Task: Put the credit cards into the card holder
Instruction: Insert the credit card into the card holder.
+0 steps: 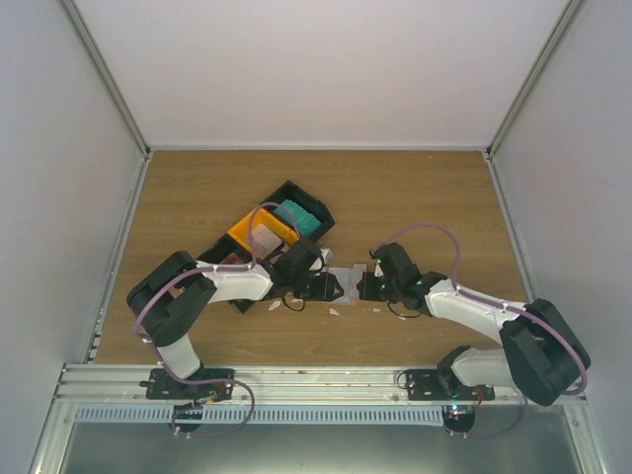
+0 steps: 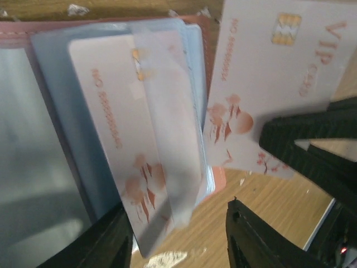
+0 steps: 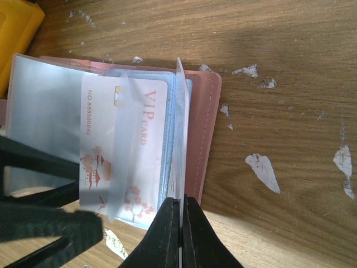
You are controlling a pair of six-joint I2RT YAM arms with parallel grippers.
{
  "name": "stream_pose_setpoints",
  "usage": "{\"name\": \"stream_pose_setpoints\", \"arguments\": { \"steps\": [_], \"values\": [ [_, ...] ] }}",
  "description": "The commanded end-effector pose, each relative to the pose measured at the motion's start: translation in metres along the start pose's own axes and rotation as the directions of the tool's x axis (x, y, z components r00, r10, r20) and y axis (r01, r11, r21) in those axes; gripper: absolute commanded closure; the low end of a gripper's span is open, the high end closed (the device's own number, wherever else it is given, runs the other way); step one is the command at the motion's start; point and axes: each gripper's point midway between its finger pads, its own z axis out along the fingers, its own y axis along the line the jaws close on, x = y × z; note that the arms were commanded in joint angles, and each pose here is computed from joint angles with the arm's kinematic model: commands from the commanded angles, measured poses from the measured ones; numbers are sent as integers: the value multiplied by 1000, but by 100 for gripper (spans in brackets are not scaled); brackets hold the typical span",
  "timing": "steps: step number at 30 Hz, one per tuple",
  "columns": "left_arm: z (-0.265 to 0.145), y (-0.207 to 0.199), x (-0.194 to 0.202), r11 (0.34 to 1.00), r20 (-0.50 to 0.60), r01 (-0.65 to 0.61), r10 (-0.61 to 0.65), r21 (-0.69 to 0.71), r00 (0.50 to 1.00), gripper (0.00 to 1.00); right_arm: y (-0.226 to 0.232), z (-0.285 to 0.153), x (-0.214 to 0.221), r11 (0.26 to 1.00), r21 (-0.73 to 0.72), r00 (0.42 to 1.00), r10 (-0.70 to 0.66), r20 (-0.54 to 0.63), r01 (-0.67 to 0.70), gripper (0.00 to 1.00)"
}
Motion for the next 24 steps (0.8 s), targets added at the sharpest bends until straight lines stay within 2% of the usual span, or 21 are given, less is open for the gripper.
{"name": "stream_pose_setpoints", "arguments": {
  "steps": [1, 4, 9, 15, 19, 24],
  "values": [
    [-17, 5, 12, 996, -23, -37, 35, -77, 999, 48, -15, -1, 11, 997, 74, 999, 0, -32, 3, 100],
    [-23, 5, 13, 996, -24, -43, 41, -84, 999, 41, -15, -2, 10, 997, 79, 1000, 1, -28, 1, 100],
    [-27, 7, 13, 994, -14, -31, 30, -101, 999, 37, -15, -3, 9, 997, 82, 1000, 5, -25, -3, 99],
    [-22, 7, 5, 993, 9, -25, 26, -112, 1000, 70, -11, -8, 4, 997, 73, 1000, 0, -5, 1, 100],
    [-16, 11, -5, 989, 26, -25, 29, -143, 999, 77, -9, -10, 1, 998, 68, 1000, -6, 6, 5, 100],
    [-6, 18, -7, 984, 11, -35, 38, -173, 999, 80, -3, -14, -6, 999, 50, 999, -17, 30, 15, 100]
  ]
}}
